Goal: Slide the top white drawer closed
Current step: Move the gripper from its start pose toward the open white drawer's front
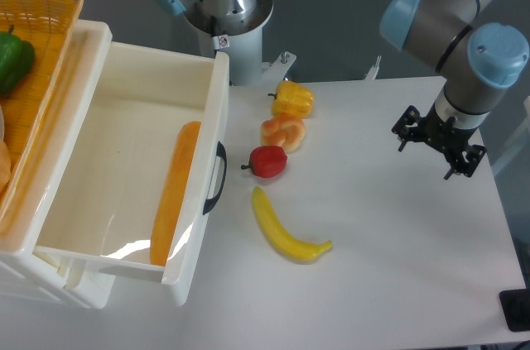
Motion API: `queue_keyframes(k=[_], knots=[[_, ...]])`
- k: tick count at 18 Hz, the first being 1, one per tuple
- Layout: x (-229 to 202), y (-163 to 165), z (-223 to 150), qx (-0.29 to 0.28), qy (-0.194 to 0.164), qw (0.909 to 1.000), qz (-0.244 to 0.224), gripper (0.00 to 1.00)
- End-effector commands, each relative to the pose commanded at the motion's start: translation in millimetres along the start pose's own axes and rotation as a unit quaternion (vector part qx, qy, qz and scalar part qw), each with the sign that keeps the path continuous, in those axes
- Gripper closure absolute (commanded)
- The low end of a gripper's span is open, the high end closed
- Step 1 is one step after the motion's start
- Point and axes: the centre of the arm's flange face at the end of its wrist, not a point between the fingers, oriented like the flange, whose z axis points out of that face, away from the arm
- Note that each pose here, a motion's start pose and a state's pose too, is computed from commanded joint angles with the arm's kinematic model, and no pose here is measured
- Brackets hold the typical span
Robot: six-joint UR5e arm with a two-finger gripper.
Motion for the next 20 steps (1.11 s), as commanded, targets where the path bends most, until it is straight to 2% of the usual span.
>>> queue_keyframes(k=[6, 9, 13, 18, 20], knots=[[18.9, -18.6, 1.3, -0.001, 0.009, 0.9999, 0.004, 0.0], [42.6, -15.3, 9.0, 0.006, 0.001, 0.9994, -0.033, 0.0], [62.3, -13.5, 15.4, -0.004, 0.01, 0.9994, -0.034, 0.0], [87.5, -10.6, 11.9, -0.026, 0.021, 0.9967, -0.073, 0.0], [99.8, -28.2, 19.3, -0.032, 0.028, 0.9957, -0.082, 0.0]])
